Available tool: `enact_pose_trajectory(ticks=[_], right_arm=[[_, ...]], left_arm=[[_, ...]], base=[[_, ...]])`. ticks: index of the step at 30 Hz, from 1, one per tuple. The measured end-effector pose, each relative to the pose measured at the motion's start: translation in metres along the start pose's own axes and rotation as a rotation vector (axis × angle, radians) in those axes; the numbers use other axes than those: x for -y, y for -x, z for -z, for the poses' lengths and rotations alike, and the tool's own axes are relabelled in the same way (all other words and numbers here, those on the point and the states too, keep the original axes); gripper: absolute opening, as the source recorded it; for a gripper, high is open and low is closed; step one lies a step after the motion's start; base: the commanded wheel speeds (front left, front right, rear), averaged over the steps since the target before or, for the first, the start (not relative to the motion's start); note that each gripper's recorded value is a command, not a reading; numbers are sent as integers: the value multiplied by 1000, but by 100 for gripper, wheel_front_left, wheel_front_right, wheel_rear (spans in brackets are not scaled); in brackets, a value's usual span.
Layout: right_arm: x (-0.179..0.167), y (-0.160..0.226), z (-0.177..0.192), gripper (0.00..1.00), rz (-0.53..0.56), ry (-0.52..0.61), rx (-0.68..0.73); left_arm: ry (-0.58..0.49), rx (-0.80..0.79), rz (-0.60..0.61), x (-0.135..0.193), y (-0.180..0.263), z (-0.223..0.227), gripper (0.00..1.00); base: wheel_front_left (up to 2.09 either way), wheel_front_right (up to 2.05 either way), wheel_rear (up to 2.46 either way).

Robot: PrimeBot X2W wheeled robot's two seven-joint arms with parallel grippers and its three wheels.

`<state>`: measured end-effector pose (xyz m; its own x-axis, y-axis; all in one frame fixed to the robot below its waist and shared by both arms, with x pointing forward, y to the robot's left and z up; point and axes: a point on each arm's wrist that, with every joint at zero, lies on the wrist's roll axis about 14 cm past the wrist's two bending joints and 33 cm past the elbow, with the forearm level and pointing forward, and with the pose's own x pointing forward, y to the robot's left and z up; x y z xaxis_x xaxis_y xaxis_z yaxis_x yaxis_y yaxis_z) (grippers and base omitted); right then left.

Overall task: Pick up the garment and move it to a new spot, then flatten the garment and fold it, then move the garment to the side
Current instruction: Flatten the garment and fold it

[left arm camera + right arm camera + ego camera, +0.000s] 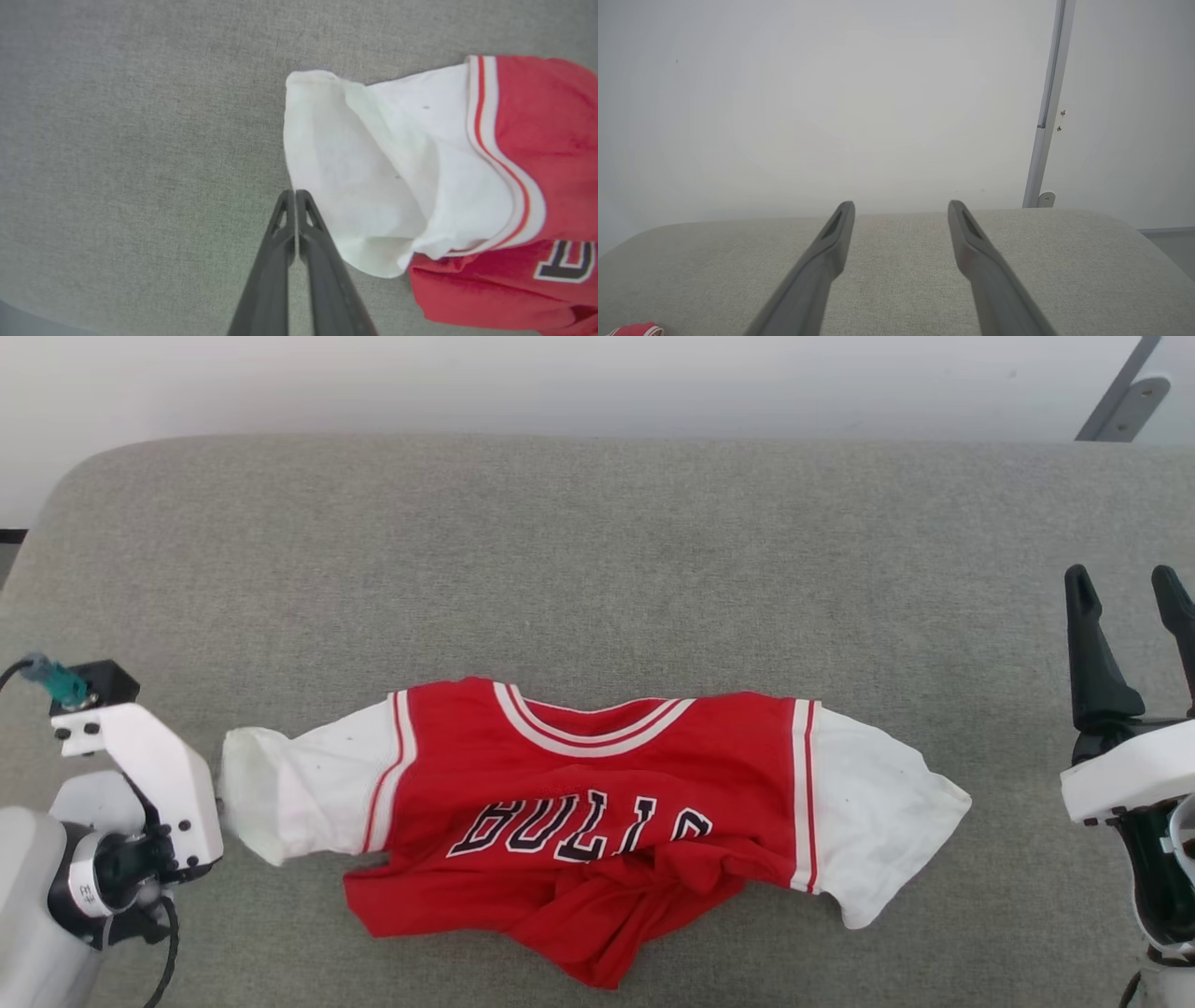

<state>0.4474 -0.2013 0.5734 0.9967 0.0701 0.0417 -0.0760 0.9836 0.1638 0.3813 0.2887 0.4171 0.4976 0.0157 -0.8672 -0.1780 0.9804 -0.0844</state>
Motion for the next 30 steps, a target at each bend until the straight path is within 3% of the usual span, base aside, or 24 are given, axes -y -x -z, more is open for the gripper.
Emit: enact_pose_trajectory(ticks=[5,13,19,30], right_arm=[[-4,0,2,100,-13,0,-13],[-7,-1,6,100,-22,0,-26],[-2,-3,11,100,-8,-1,-40],[18,-3,24,100,43,0,-79]], left_arm=[[19,-2,0,-5,-1,2,100],[-40,80,61,24,17,-53,100],[-75,-60,27,34,-1,-40,100],[-31,-231,-28,25,-35,-8,100]], base=[[0,0,0],[0,0,0],[0,0,0],[0,0,0]])
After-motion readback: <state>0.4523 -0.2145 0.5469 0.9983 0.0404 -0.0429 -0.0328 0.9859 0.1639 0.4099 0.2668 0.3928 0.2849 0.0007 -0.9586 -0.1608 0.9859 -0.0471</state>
